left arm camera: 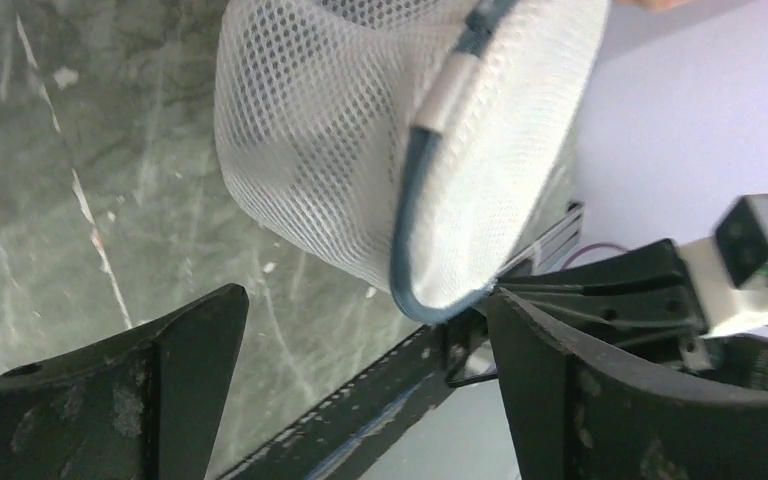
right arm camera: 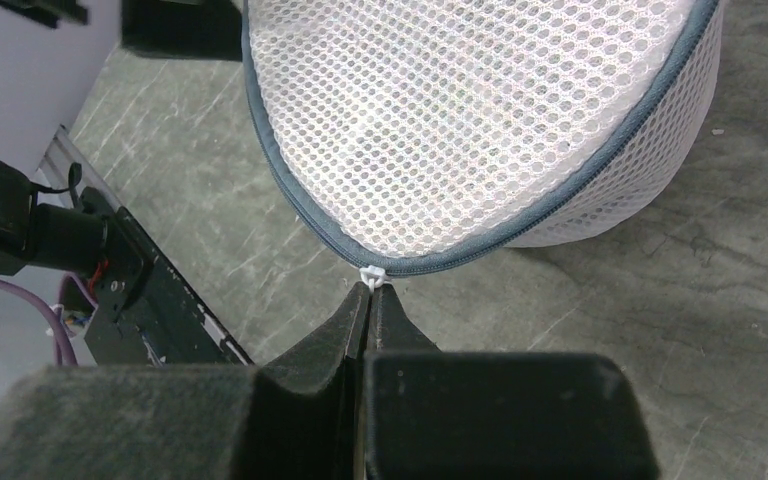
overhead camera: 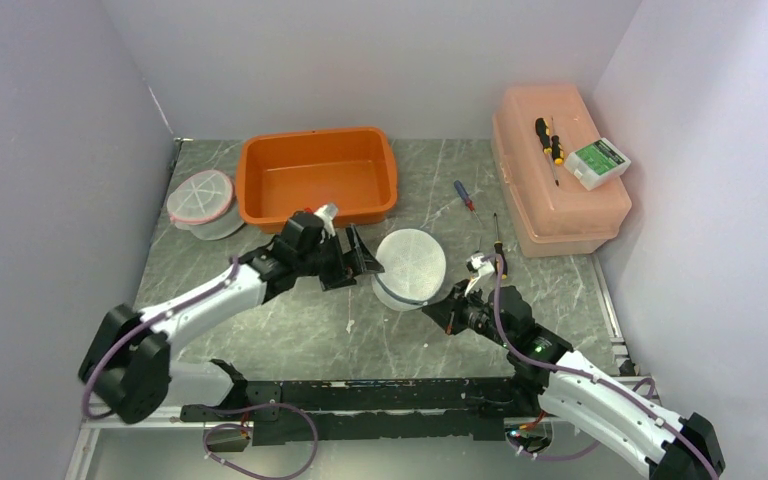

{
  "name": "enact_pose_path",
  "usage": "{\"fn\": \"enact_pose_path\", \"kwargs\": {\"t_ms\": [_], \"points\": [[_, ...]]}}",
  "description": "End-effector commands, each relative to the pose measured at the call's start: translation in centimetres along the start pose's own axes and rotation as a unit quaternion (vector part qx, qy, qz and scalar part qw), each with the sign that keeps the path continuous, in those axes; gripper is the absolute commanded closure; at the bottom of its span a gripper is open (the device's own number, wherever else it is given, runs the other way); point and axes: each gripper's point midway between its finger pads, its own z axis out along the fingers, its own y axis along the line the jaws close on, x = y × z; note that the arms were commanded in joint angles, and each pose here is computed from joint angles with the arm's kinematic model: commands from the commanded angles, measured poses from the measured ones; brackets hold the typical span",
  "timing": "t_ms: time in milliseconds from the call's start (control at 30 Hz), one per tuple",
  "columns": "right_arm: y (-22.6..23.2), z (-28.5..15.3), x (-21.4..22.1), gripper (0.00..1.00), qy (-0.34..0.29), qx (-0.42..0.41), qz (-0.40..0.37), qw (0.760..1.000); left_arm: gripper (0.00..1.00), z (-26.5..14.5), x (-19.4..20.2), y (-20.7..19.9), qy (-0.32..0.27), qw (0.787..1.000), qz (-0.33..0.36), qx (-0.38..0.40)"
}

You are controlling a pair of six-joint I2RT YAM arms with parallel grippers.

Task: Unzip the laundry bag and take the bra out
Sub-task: Unzip the laundry bag at the center of the board.

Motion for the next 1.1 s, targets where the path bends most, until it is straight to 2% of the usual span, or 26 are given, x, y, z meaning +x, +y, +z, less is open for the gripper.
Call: {"fn": "enact_pose_path", "kwargs": {"t_ms": [0,133,300,700,1000,1067], "points": [[0.7,0.4,-1.9,1.00,-0.032,-0.006,-0.003,0.999,0.05,-1.7,0.8,-1.4,-0.053,0.995,-0.081,0.010],[0.8,0.8,-2.0,1.00,-0.031,-0.009,-0.003,0.999,0.05,-0.7,2.9,-3.2,-0.064,0.990,-0.124,0.018],[0.8,1.0,-2.0,1.00,-0.027,-0.006,-0.008,1.000,0.06,0.9,3.4,-5.0,-0.067,0.988,-0.141,0.015],[0.6,0.7,-1.1,1.00,-0.016,-0.007,-0.008,1.000,0.35,3.6,2.2,-4.8,-0.092,0.983,-0.158,-0.004],[0.4,0.6,-1.2,1.00,-0.014,-0.003,-0.014,1.000,0.66,4.4,2.3,-4.0,-0.086,0.985,-0.148,-0.018],[0.1,0.5,-1.3,1.00,-0.017,0.009,-0.012,1.000,0.77,4.2,2.1,-3.8,-0.087,0.985,-0.147,-0.018]]}}
